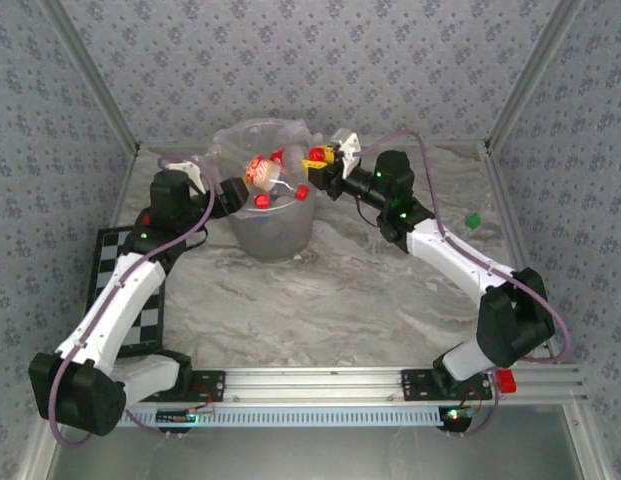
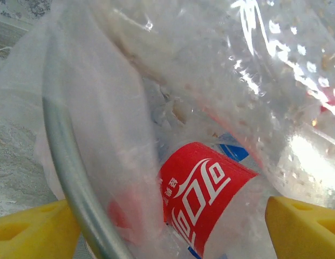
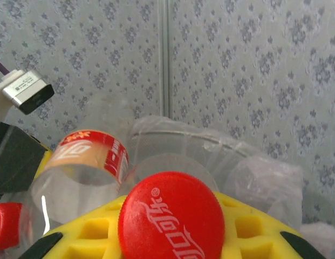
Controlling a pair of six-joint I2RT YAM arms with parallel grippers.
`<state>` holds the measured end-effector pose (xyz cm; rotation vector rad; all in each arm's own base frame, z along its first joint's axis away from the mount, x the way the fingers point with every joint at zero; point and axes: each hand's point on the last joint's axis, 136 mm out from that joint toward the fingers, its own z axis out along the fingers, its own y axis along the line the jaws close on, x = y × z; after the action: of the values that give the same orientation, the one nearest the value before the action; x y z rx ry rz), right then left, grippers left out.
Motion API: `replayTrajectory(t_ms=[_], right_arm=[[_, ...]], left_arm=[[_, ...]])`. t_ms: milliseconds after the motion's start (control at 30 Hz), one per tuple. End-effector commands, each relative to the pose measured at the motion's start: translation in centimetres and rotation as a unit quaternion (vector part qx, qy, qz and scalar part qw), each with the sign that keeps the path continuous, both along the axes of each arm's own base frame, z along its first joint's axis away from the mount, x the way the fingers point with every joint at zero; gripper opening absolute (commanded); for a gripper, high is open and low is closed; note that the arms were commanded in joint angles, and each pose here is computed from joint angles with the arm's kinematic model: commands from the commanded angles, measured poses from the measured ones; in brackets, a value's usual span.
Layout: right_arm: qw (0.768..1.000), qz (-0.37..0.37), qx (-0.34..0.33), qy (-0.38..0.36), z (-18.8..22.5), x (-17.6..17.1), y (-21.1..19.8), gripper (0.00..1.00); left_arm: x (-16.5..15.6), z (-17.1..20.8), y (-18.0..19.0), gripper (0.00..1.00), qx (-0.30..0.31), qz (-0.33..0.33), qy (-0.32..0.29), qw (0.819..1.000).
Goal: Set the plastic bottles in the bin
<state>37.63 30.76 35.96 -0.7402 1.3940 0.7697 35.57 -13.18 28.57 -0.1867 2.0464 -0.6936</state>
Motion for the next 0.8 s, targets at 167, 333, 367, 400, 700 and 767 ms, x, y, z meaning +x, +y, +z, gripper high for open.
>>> replayTrajectory(t_ms=[167,333,367,400,700,767], right_arm=[[0.989,0.013,-0.092,0.118,-5.7,-1.8,0.4,0.48],[0.990,0.004,-0.116,0.086,-1.0,-3.2,-1.0,0.76],[0.989,0.003,-0.120,0.080,-0.2,-3.5,-1.4,0.81],[0.989,0.003,-0.126,0.075,0.5,-3.9,-1.7,0.83],[0.989,-0.062,-0.130,0.023,5.6,-5.4,-5.9,0.85],[0.990,-0.069,-0.120,0.029,6.1,-5.4,-6.5,0.85]], left_arm=[[-0.4,3.8,-1.0,0.88,-0.008,-0.033,-0.039,0.999],[-1.5,5.8,0.5,0.89,0.028,-0.021,-0.052,0.998],[-1.7,6.2,0.9,0.89,0.034,-0.018,-0.055,0.998],[-1.9,6.6,1.2,0.89,0.042,-0.015,-0.058,0.997],[-0.7,11.0,1.7,0.88,0.078,-0.010,-0.093,0.993],[0.5,12.1,1.3,0.88,0.079,-0.013,-0.099,0.992]])
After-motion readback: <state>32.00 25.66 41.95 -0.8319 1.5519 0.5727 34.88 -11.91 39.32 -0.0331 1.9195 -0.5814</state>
